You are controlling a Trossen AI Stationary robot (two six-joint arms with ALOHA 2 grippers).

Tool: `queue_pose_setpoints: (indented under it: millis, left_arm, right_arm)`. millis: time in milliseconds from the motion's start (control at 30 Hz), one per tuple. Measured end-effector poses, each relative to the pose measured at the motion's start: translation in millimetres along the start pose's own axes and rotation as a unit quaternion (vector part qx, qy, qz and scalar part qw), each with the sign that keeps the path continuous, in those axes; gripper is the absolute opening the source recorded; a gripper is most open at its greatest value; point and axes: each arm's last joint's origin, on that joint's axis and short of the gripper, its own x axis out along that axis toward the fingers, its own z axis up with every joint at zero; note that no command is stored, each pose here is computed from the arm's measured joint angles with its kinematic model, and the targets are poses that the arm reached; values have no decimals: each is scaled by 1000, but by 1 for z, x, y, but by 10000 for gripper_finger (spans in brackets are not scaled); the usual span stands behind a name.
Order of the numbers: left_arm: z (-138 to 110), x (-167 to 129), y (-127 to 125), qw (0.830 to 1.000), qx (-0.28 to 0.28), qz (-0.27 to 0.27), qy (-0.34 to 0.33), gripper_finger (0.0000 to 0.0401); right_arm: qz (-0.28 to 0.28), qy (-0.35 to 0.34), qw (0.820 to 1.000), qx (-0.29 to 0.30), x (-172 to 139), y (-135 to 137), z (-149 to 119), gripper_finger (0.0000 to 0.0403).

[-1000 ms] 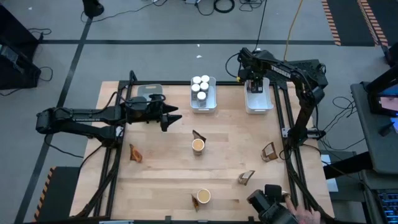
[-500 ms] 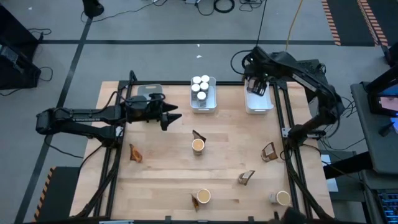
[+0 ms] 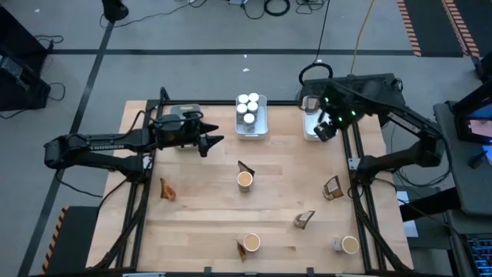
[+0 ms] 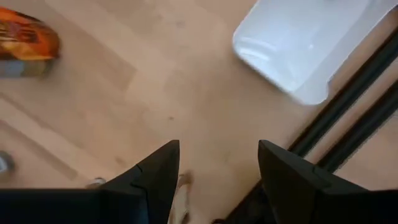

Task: Sort spices by type
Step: Put the orange seasoning bag into the right white bin

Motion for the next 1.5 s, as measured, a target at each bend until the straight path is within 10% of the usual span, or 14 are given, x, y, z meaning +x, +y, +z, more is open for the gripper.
queue_pose_setpoints:
  millis: [533,1500]
  left_arm:
    - [0,0,0,1000,4,-7,4,292]
    - [-8,10,2,999,-2,-12,32,292]
  right_arm:
    - [41,90,992,84,57,9,-85,201]
    - [-44,150,983,94,92,55,-130,201]
